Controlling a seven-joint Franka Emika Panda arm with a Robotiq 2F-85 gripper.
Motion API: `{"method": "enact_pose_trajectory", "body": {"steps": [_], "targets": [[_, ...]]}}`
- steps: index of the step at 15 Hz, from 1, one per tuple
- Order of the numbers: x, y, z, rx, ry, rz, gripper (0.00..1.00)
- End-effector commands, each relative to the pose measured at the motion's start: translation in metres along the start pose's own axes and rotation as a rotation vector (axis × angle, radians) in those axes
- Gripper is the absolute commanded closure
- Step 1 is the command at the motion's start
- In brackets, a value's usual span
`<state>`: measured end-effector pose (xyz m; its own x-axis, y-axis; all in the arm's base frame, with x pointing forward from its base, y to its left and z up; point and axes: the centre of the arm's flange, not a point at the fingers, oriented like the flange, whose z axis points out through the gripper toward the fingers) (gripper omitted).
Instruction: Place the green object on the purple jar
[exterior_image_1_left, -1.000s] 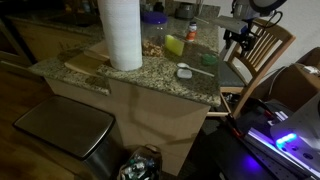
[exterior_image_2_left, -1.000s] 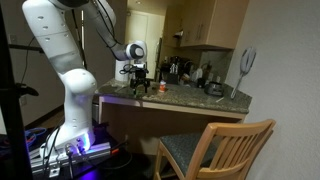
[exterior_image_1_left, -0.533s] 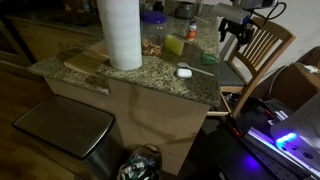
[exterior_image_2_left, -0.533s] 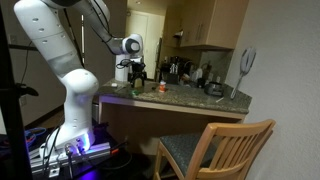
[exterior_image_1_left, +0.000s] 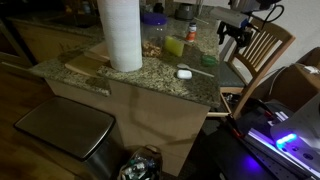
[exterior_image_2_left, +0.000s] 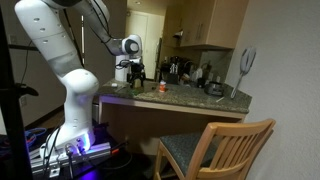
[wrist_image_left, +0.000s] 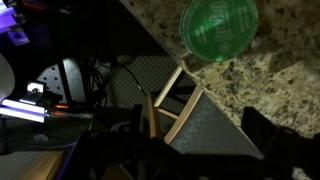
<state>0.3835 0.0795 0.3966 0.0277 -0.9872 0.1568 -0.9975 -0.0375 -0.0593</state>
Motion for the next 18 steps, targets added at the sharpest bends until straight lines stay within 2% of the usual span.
{"method": "enact_pose_trajectory", "body": {"steps": [1,4,5,7,11,13,14,15,18], "targets": [[-0.011,-0.011,0.027,-0.013,-0.021,-0.012,0.00],[-0.010,-0.017,0.038,0.003,-0.030,-0.006,0.00],[-0.010,-0.009,0.026,-0.011,-0.018,-0.012,0.00],[-0.011,-0.012,0.031,-0.009,-0.023,-0.013,0.00],[-0.027,-0.008,0.017,0.014,-0.068,-0.085,0.00],[-0.027,-0.007,0.015,-0.008,-0.087,-0.130,0.00],[-0.028,-0.007,0.014,-0.027,-0.074,-0.134,0.00],[-0.031,-0.008,0.020,0.001,-0.066,-0.105,0.00],[-0.032,-0.007,0.019,-0.013,-0.064,-0.118,0.00]]}}
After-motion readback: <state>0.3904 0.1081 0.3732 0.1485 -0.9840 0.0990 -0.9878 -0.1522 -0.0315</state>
